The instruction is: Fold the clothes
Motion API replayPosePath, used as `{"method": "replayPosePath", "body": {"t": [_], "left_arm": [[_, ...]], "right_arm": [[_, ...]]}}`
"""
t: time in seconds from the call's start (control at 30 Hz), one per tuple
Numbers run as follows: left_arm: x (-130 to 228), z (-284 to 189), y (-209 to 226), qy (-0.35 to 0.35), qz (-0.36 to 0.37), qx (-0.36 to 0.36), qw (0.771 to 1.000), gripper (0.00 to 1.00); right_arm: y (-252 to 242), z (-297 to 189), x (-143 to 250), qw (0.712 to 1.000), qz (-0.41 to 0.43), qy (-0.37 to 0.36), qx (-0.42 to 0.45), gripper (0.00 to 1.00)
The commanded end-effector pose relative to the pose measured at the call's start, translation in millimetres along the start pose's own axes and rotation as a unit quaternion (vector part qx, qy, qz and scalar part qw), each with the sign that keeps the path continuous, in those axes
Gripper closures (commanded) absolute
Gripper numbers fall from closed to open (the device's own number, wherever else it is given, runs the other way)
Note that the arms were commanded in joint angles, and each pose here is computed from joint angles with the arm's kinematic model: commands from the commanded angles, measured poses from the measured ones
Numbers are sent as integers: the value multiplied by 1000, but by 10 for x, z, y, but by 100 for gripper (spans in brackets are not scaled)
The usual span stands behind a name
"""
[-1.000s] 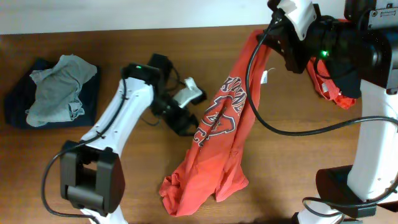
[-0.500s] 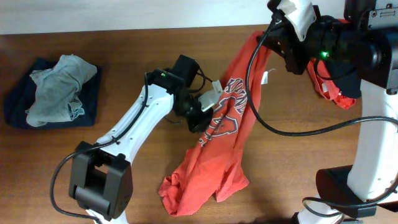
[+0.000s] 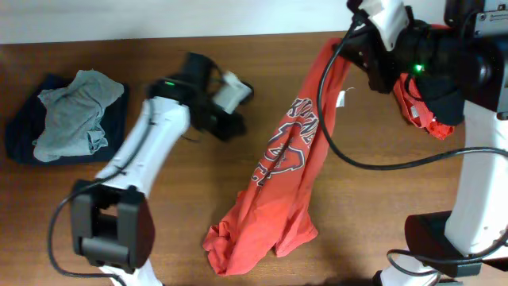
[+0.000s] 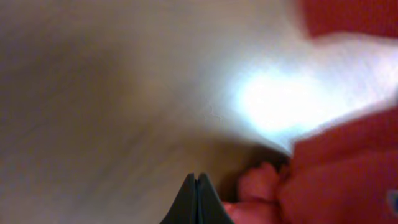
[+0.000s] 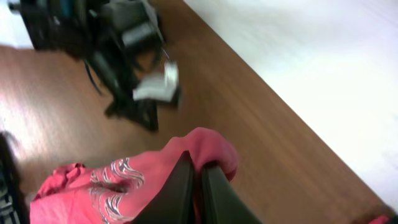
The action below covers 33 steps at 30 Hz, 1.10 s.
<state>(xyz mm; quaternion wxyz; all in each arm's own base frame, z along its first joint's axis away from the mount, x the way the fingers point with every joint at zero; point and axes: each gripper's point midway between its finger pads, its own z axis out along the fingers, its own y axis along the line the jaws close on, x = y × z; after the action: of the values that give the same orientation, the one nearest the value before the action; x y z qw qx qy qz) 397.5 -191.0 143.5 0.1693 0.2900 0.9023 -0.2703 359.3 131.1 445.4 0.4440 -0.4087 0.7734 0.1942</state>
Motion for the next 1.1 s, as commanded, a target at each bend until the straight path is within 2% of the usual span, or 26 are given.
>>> {"method": "replayPosePath", "body": {"t": [0.0, 0.1, 0.23, 0.37, 0.53, 0.83, 1.07], "left_arm": [[-189, -324, 395, -45, -93, -46, 994, 99], [-334, -598, 568, -79, -99, -65, 990, 99], [-531, -843, 567, -110, -86, -75, 987, 99], [-610, -859, 458, -115, -73, -68, 988, 99], [-610, -853, 447, -113, -73, -68, 989, 99], [-635, -1332, 660, -155, -106, -97, 978, 99], [-466, -1380, 637, -128, -122, -113, 978, 100]], "right_arm": [[-111, -69, 12, 999, 33, -9, 9, 95], [-237, -142, 62, 997, 67, -9, 27, 95], [-416, -223, 153, 990, 128, -2, 63, 96], [-650, -288, 328, 967, 212, 27, 138, 96], [-686, -279, 358, 958, 243, 29, 149, 96], [-517, 345, 233, 969, 229, 43, 84, 96], [-1120, 806, 374, 944, 283, 43, 165, 96]]}}
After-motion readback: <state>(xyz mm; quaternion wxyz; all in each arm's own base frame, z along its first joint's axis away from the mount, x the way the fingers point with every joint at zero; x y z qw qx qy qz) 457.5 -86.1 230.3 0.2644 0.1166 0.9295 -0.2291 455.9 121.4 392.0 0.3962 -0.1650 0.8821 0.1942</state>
